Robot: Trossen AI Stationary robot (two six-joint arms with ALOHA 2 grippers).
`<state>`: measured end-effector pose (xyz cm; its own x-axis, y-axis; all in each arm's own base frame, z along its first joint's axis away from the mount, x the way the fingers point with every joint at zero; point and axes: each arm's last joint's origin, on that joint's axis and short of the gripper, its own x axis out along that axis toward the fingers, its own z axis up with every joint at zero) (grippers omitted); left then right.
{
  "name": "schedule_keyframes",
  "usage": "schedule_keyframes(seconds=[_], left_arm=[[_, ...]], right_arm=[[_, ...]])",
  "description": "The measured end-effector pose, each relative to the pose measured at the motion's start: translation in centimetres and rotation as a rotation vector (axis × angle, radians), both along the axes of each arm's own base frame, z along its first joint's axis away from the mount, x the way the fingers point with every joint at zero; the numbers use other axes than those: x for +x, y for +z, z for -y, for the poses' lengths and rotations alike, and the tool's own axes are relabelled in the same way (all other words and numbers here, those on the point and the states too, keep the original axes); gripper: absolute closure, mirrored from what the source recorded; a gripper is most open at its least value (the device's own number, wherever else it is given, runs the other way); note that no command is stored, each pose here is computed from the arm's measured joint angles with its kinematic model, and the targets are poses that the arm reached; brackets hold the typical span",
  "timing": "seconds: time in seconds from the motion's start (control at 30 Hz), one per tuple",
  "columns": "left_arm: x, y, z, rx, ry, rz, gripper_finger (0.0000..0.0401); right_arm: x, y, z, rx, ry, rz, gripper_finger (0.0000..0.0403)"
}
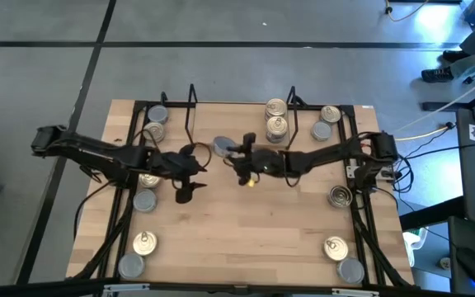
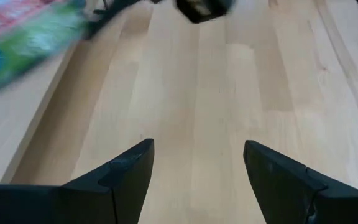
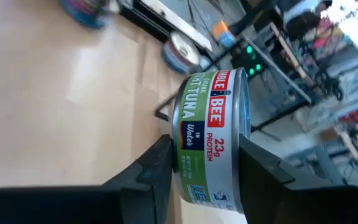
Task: Stack canned seafood by type on shelf
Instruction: Put the green tuna can on the shelf
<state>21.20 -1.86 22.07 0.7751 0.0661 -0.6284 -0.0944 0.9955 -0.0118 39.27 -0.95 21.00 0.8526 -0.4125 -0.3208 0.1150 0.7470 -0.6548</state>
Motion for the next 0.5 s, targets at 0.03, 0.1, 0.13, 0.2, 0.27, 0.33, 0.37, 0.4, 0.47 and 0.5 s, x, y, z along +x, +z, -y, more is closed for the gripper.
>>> schedule_keyframes(seconds=[0.03, 0.1, 0.13, 0.2, 0.27, 0.33, 0.37, 0.4, 0.47, 0.5], left_arm=[[-0.4, -0.2, 0.0, -0.001, 0.01, 0.007, 0.0152], [-1.3, -0.8, 0.0, -0.003, 0.034, 0.019, 0.0152], [-1.7, -1.0, -0.1, -0.007, 0.046, 0.033, 0.0152], [-2.4, -1.4, -0.2, -0.015, 0.066, 0.052, 0.0152], [-3.0, -1.7, -0.3, -0.019, 0.087, 0.074, 0.0152], [-3.4, -1.9, -0.4, -0.018, 0.11, 0.084, 0.0152], [-3.4, -1.9, -0.5, -0.017, 0.123, 0.095, 0.0152], [-3.5, -2.0, -0.5, -0.016, 0.133, 0.098, 0.0152], [-3.6, -2.0, -0.5, -0.014, 0.14, 0.097, 0.0152], [-3.6, -2.0, -0.5, -0.012, 0.144, 0.103, 0.0152]], right_arm=[[0.5, -0.1, 0.6, 0.002, -0.014, -0.005, 0.0263], [1.3, -0.7, 1.7, 0.003, -0.039, -0.037, 0.0263], [1.7, -0.9, 2.3, 0.003, -0.053, -0.043, 0.0263], [2.5, -1.1, 3.5, 0.006, -0.077, -0.058, 0.0263], [3.4, -1.2, 4.7, 0.013, -0.093, -0.069, 0.0263], [4.0, -1.5, 5.9, 0.019, -0.116, -0.104, 0.0263], [4.1, -1.6, 6.5, 0.026, -0.121, -0.129, 0.0263], [4.4, -1.6, 7.1, 0.032, -0.126, -0.145, 0.0263], [4.9, -1.2, 8.4, 0.055, -0.116, -0.141, 0.0263], [5.0, -1.1, 9.0, 0.064, -0.123, -0.153, 0.0263]])
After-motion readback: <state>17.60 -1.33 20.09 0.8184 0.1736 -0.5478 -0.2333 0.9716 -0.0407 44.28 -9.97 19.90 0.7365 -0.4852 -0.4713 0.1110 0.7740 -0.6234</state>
